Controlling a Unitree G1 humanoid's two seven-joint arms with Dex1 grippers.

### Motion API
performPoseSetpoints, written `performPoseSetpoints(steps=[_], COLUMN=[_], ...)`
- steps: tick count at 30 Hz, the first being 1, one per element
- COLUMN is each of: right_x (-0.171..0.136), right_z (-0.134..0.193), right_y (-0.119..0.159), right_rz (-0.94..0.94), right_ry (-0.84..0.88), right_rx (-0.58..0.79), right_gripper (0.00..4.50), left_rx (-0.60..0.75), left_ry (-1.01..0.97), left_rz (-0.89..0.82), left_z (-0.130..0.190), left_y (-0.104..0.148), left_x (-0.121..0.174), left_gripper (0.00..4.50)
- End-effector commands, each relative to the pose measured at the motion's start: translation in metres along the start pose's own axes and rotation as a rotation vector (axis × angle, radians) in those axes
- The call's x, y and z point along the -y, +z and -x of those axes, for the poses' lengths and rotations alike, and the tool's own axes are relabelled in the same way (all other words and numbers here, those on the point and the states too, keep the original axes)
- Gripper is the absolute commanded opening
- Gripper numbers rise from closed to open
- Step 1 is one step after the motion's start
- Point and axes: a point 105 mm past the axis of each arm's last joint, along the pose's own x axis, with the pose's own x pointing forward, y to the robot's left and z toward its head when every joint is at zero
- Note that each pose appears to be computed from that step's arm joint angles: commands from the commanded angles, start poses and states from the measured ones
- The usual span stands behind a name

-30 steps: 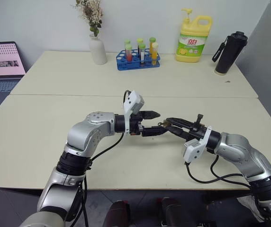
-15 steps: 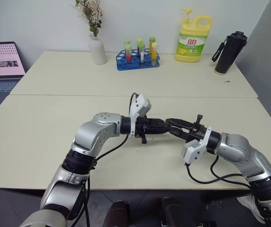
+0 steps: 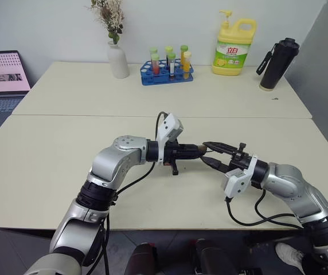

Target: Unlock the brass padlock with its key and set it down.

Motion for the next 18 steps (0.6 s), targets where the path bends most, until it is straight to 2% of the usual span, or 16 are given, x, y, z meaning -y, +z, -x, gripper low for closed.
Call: performPoseSetpoints(steps=[1,3,10,12,18], right_x=[0.01,0.008,0.003,0.005,0.021], right_z=[0.016,0.023,0.036,0.036,0.025], right_y=[-0.006,-0.007,0.017,0.025,0.027], right_rz=[-0.046,-0.112,-0.421,-0.509,-0.697], right_ry=[0.008,0.042,0.159,0.181,0.104], right_rx=[-0.052,-0.073,-0.023,0.002,0.017], right_gripper=[3.36,3.36,3.36,2.77,0.43], left_rx=[0.019,0.019,0.007,0.008,-0.004], left_ry=[-0.022,-0.035,-0.073,-0.084,-0.126], left_rz=[-0.046,-0.046,-0.056,-0.059,-0.114], left_z=[0.005,0.007,0.009,0.009,0.01], left_y=[0.012,0.013,0.014,0.015,0.016], left_x=[0.001,0.001,0.002,0.003,0.01], left_gripper=[0.14,0.14,0.14,0.14,0.14])
